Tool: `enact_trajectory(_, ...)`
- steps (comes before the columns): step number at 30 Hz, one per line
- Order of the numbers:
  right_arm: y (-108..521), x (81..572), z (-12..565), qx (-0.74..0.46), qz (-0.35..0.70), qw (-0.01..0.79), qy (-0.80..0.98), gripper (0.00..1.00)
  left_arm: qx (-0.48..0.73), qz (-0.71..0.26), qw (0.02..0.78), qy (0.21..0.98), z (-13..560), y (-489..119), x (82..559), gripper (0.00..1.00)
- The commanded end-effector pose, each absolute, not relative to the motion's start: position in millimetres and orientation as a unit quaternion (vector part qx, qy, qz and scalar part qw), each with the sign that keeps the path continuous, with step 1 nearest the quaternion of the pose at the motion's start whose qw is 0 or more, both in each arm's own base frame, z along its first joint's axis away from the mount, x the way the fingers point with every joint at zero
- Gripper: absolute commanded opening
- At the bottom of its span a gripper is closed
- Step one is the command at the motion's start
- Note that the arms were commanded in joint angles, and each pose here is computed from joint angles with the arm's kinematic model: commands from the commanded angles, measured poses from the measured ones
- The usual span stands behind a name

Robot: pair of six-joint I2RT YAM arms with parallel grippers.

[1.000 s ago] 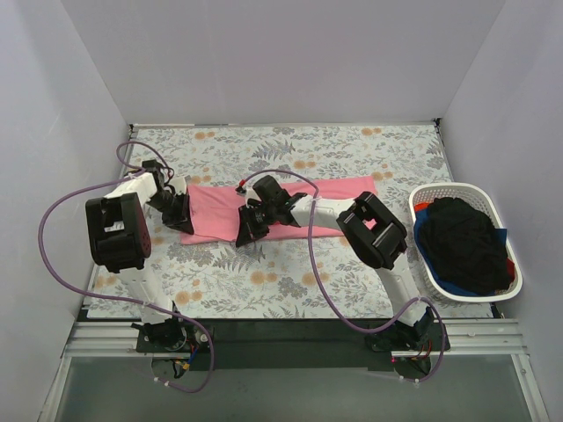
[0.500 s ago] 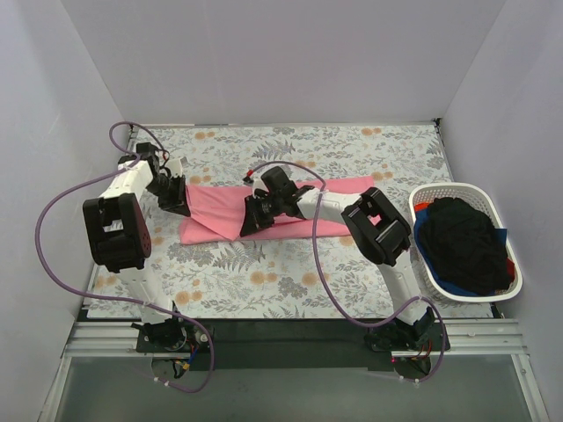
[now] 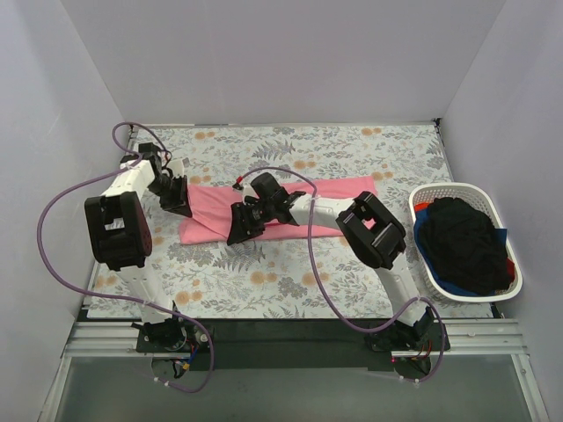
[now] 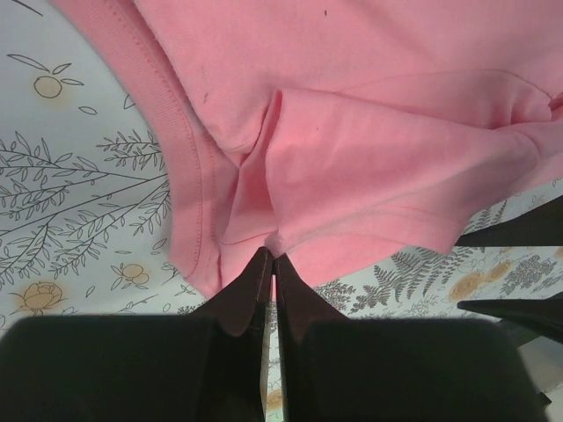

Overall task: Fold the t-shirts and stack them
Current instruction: Fold the tshirt

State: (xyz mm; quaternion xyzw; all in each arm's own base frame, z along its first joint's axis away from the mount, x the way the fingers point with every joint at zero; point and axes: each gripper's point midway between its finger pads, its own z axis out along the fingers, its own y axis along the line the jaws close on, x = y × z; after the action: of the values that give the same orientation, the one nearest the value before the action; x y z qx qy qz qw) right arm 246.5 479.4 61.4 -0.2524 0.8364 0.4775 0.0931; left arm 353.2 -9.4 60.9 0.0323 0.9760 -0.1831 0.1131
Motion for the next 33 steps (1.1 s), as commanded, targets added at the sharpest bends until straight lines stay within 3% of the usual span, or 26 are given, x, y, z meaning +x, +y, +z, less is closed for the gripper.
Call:
enact_trajectory(1, 495.0, 252.3, 68.0, -0.255, 0.491, 0.107, 0.826, 0.54, 0.038, -0.191, 0.121, 0.973, 67.2, -16.8, 355.1, 0.00)
enact_trajectory(11, 498.2, 256.0, 56.2, -0.240, 0.487, 0.096, 0.834, 0.59, 0.045, -0.196, 0.116, 0.973, 66.3, -26.4, 348.7, 0.00)
enact_trajectory(18, 499.5, 260.4, 61.3, -0.235, 0.492, 0.099, 0.832, 0.52, 0.048, -0.195, 0.108, 0.974, 63.4, -28.0, 340.1, 0.00)
enact_trajectory(21, 498.0, 259.3, 58.1, -0.228, 0.492, 0.092, 0.835, 0.37, 0.048, -0.194, 0.108, 0.974, 63.4, -27.7, 339.7, 0.00)
enact_trajectory(22, 496.5, 259.5, 56.5, -0.226, 0.490, 0.091, 0.837, 0.27, 0.048, -0.194, 0.109, 0.974, 64.1, -27.5, 339.8, 0.00)
enact_trajectory(27, 491.8, 262.4, 51.0, -0.211, 0.486, 0.087, 0.844, 0.05, 0.050, -0.194, 0.105, 0.974, 64.3, -27.6, 336.9, 0.00)
enact_trajectory(29, 491.3, 260.2, 56.0, -0.219, 0.491, 0.084, 0.839, 0.07, 0.052, -0.193, 0.104, 0.974, 64.9, -27.9, 335.4, 0.00)
enact_trajectory(33, 489.3, 260.2, 98.3, -0.260, 0.501, 0.134, 0.814, 0.20, 0.054, -0.196, 0.103, 0.974, 65.8, -28.8, 335.0, 0.00)
